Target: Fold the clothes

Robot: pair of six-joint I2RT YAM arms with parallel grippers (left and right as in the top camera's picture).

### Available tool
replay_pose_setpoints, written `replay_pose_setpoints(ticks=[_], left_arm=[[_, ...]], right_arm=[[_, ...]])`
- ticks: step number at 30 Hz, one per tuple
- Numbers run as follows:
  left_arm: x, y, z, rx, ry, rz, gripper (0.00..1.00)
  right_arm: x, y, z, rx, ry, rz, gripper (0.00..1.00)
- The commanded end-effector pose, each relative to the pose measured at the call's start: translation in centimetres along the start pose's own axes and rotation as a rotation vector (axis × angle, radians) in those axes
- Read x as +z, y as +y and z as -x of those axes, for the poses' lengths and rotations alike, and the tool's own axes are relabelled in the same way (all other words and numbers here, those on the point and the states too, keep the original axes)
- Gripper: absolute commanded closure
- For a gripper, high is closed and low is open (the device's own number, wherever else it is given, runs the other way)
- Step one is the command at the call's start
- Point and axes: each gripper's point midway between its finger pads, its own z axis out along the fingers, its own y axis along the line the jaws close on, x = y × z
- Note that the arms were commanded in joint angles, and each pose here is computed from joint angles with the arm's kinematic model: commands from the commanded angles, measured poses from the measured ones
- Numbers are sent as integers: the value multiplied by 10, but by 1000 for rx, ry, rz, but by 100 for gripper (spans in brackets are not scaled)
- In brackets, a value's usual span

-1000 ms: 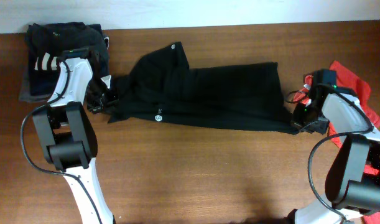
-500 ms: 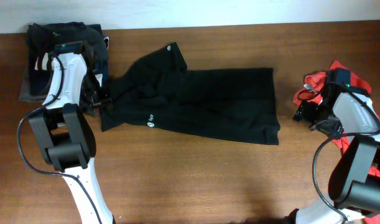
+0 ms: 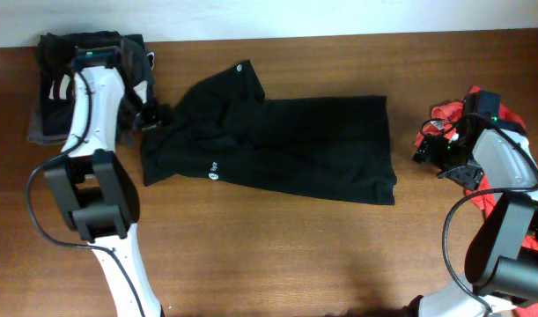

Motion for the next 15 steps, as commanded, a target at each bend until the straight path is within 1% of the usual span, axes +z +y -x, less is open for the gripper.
replay_pose_setpoints(ticks=[1,3,6,10,13,15], left_arm=[[4,-46,5,7,-20,-101,16],[10,-59,3,-7,-8,-100,19],[28,-77,-8,-33,49,-89,19],[48,-85,-21,-91,122,-73,19],[57,-93,-23,-100,150,-112,19],[61,-96,-18,-98,135,-128,19]], right_arm=[[-4,13,7,5,-10,67,1],[-4,13,7,5,-8,70,1],[-4,13,7,5,-9,70,1],[-4,13,6,5,-8,70,1],[-4,13,7,5,-8,70,1],[-4,13,7,5,-8,70,1]])
